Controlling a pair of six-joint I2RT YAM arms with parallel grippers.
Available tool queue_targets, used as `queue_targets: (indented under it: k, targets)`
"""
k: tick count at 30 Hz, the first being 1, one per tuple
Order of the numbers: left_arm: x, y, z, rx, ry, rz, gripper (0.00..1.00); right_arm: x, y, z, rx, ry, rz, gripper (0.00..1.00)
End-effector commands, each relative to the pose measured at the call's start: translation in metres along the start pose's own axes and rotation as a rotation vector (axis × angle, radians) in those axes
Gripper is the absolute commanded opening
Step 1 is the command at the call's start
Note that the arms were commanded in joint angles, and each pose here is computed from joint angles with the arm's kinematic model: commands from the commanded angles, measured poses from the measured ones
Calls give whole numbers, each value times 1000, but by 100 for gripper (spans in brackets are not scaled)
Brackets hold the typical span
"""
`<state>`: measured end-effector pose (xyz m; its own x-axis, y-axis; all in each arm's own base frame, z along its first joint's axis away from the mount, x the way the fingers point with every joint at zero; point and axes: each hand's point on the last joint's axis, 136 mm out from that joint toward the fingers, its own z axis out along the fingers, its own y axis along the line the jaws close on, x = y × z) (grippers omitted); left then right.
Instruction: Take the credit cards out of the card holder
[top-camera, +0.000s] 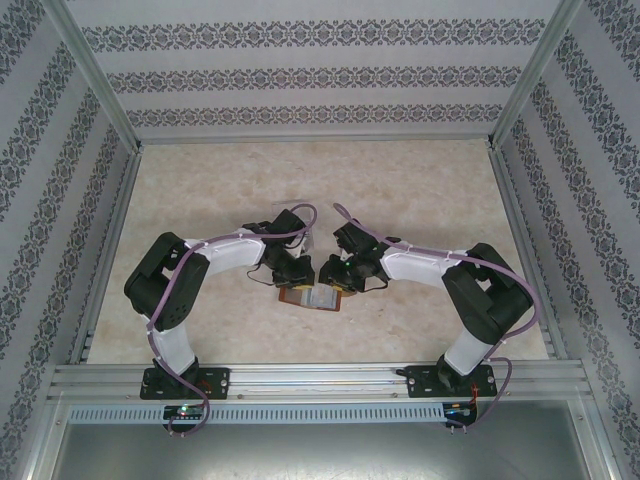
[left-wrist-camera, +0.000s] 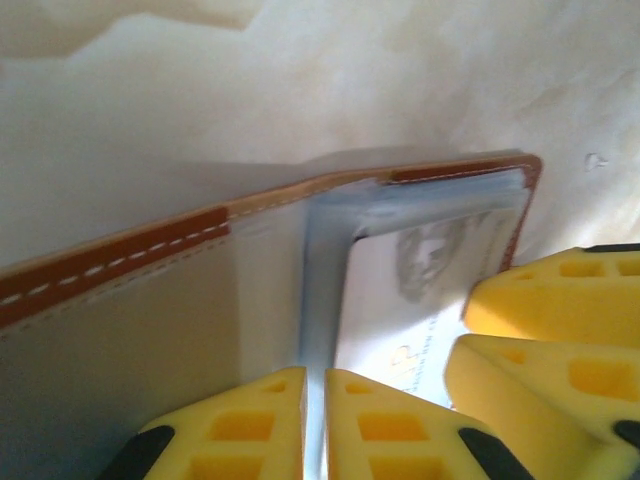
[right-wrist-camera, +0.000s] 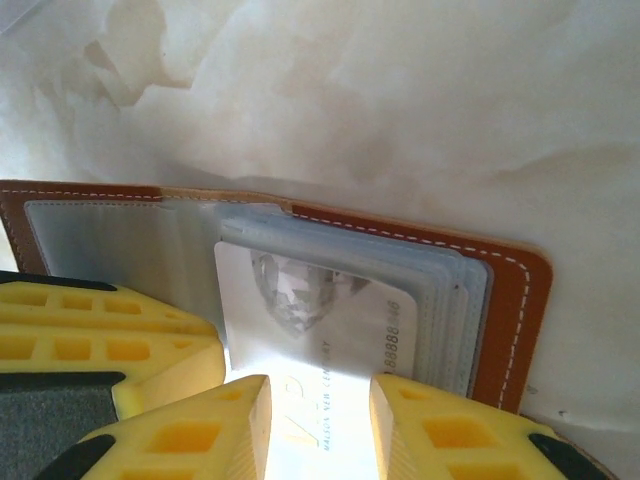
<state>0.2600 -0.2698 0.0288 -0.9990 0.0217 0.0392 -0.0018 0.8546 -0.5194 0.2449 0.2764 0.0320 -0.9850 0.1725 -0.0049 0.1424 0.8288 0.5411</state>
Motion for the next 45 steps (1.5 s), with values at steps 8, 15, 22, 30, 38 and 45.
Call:
queue_targets:
  k: [8,15,22,30,38,45]
  targets:
    - [2,13,-11,-71,-1,12,11,3,-15,-3,72,-5,-8,36]
    - [0,-9,-5,73,-2,-14,18,1,-6,-14,37,-31,-7,38]
    - [5,2,4,34,29,-11,21,1,-7,-17,33,-37,0,38]
    - [6,7,7,20,38,-14,23,2,-10,-12,37,-24,5,38]
    - [9,24,9,-69,52,-16,19,3,-9,-7,27,-9,4,37]
    - [7,18,6,-50,45,-12,19,2,-7,-15,37,-39,-10,30]
